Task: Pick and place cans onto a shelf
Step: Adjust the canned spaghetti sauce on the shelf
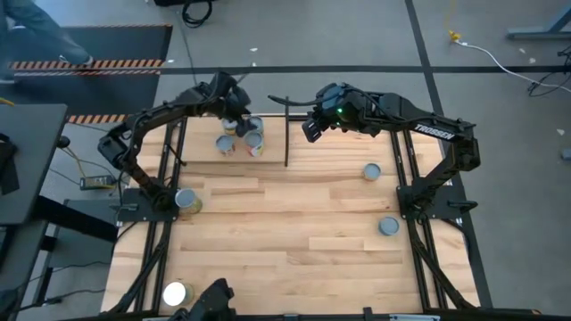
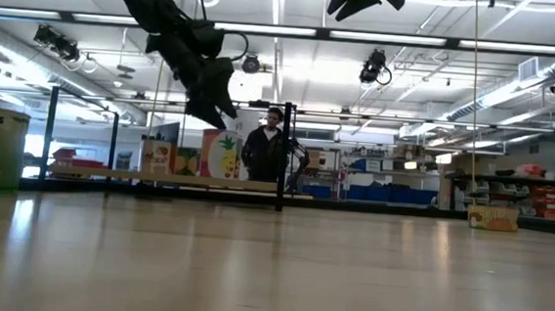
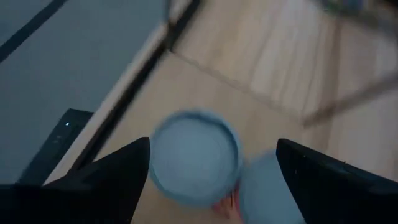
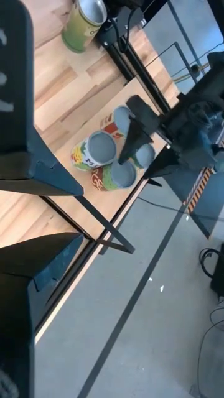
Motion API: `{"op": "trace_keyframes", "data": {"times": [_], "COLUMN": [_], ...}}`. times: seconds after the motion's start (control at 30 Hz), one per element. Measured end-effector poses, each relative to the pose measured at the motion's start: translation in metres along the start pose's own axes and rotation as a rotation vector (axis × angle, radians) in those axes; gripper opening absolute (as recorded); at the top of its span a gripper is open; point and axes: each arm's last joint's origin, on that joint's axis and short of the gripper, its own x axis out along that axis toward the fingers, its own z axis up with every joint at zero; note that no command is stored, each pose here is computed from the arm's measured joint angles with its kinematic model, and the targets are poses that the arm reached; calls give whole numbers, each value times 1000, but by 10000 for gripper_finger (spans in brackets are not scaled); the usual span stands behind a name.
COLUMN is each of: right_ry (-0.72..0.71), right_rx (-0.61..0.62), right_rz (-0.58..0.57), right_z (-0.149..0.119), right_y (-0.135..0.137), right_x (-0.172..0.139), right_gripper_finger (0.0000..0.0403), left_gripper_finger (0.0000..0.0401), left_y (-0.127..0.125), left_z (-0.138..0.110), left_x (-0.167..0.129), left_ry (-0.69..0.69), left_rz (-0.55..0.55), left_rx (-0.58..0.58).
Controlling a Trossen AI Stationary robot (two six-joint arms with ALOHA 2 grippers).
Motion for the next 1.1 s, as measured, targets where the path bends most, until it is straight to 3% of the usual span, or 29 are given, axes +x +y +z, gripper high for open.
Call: {"op": "trace_keyframes", "data": {"times": [0.13, 0.37, 0.43, 0.7, 1.1], "right_ry": [-1, -4, -13, -32, -29], "right_rx": [3, 5, 9, 17, 18], "right_rz": [0, 1, 6, 28, 33], "right_z": [0, 0, 1, 4, 4], "right_y": [0, 0, 1, 2, 2], "right_x": [0, 0, 0, 0, 0], "right_gripper_finger": [113, 113, 113, 113, 113], "left_gripper_finger": [302, 62, 18, 4, 1], "left_y": [-3, -16, -17, -13, -3], "left_z": [2, 8, 9, -2, -4], "left_x": [1, 6, 11, 42, 40], "left_ry": [-21, -35, -45, 54, 100], "left_rz": [-33, -9, 8, 72, 250], "left_rx": [-36, 44, 58, 22, 52]}}
